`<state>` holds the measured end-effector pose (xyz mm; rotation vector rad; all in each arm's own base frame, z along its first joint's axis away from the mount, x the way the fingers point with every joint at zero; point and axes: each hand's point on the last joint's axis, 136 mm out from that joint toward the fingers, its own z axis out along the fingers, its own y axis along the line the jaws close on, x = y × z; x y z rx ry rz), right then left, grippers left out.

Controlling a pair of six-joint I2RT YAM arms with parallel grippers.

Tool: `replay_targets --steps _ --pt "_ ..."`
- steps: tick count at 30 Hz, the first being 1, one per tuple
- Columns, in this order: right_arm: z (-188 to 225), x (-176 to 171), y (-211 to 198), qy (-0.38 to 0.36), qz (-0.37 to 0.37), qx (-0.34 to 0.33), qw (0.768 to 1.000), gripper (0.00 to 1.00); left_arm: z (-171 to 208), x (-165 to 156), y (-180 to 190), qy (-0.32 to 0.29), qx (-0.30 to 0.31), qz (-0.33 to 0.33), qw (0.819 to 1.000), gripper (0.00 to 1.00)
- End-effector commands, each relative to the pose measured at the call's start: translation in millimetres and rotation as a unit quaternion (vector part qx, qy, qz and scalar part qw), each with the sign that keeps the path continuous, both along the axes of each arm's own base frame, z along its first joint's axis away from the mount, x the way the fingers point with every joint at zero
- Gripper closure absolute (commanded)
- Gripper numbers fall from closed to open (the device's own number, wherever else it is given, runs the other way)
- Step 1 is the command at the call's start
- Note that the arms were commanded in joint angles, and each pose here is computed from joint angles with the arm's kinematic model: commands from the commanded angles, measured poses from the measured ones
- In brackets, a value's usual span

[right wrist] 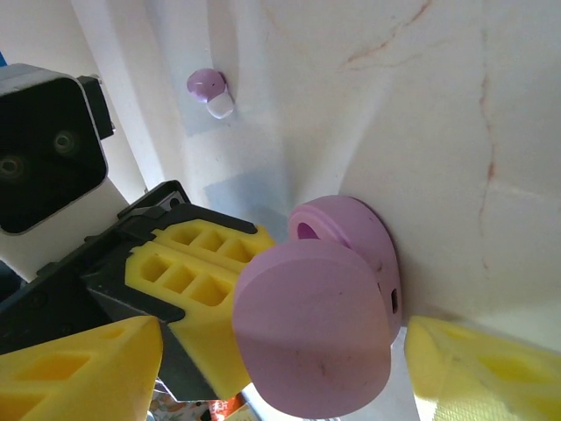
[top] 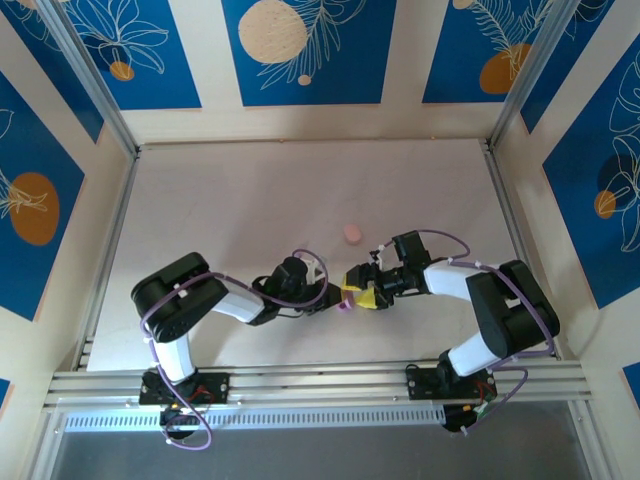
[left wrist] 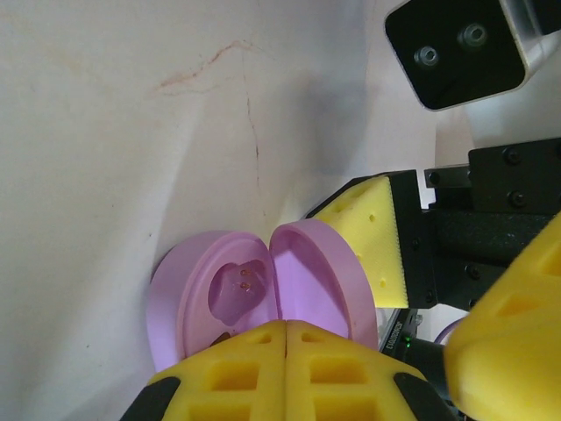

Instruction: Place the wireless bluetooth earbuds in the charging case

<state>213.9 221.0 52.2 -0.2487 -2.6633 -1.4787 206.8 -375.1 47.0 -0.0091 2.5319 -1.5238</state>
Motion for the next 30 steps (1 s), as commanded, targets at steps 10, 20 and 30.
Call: replay_targets --steps 10,20,30 --pt "7.2 -5.1 -21.7 -0.012 -0.02 -0.037 0.999 0.18 7.9 -1.1 -15.0 -0.005 0.006 -0.02 1.0 1.0" --pt "20.9 -5.6 -33.4 -0.033 -0.03 -0.053 0.998 0.18 23.2 -0.8 -10.7 -0.023 0.023 -0.018 0.999 1.0" --pt "29.8 -21.5 -42.0 -0.075 -0.025 -0.079 0.994 0.24 56.0 20.7 37.4 -0.079 0.118 -0.008 0.99 0.88"
